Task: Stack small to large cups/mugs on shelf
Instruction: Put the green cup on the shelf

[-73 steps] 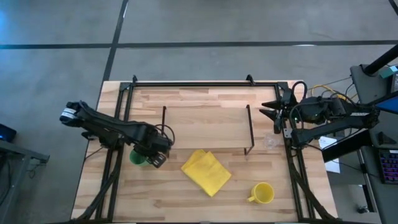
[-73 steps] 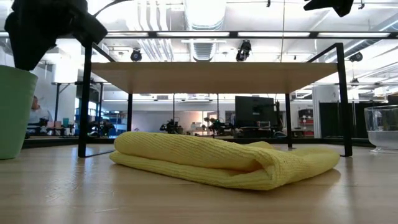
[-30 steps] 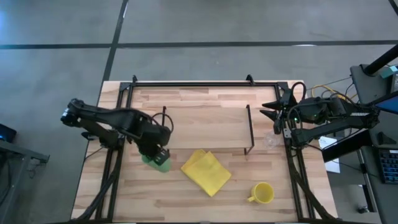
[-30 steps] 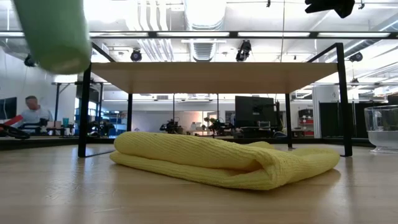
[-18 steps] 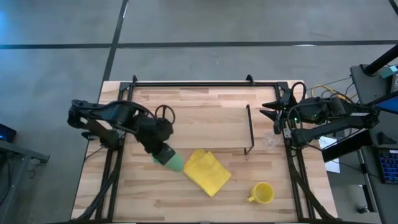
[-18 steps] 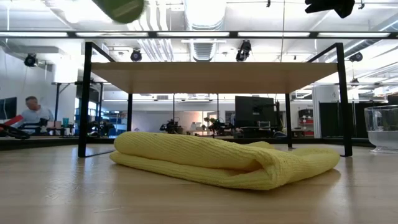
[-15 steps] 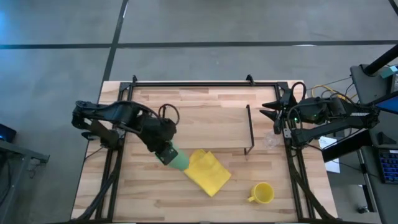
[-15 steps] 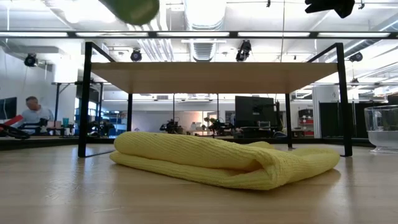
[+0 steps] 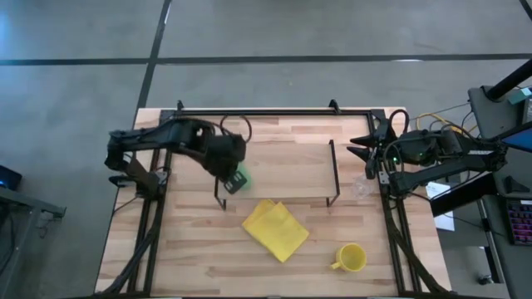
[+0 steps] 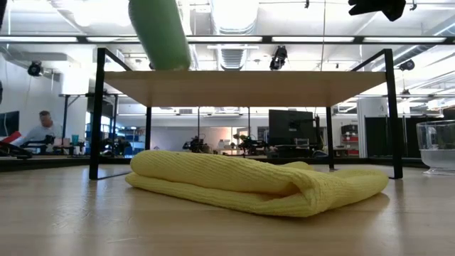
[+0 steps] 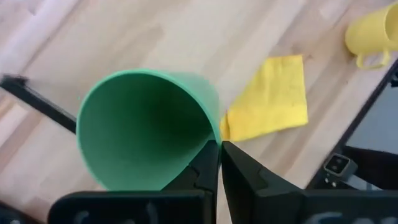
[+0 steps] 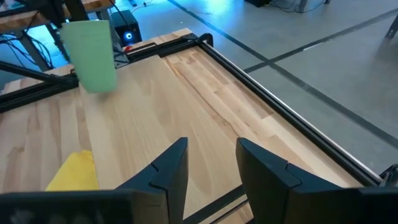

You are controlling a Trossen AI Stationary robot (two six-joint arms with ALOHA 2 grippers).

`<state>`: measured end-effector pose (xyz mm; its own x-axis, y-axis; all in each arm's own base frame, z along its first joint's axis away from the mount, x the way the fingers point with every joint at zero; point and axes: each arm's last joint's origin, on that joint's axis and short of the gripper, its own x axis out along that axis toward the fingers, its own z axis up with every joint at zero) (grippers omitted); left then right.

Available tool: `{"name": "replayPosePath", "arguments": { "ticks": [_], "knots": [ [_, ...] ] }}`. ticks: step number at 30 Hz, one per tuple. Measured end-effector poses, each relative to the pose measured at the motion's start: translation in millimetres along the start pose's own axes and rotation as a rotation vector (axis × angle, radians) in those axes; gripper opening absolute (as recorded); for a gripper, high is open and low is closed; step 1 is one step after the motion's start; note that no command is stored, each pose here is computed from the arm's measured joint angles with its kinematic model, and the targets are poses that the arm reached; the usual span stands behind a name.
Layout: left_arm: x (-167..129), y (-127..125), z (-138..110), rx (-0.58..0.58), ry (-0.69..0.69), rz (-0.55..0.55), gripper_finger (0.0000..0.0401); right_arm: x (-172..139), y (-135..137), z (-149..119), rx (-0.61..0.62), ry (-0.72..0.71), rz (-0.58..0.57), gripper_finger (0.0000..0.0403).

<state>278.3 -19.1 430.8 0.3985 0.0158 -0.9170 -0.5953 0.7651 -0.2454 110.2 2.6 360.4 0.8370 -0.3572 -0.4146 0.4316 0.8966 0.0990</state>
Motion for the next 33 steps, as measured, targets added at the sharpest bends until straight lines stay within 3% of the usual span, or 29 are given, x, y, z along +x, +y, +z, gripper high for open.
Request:
{"name": "replayPosePath", "arguments": {
  "ticks": [12,33],
  "knots": [
    [5.3,8.7,11.2,0.058,0.005,0.014,0.0000,0.1,0.0,-0.1,0.000,0.000,0.000,0.0127],
    [10.4,15.1,8.3,0.153,0.005,0.067,0.0000,0.1,0.0,-0.1,0.000,0.000,0.000,0.0134]
  ]
}}
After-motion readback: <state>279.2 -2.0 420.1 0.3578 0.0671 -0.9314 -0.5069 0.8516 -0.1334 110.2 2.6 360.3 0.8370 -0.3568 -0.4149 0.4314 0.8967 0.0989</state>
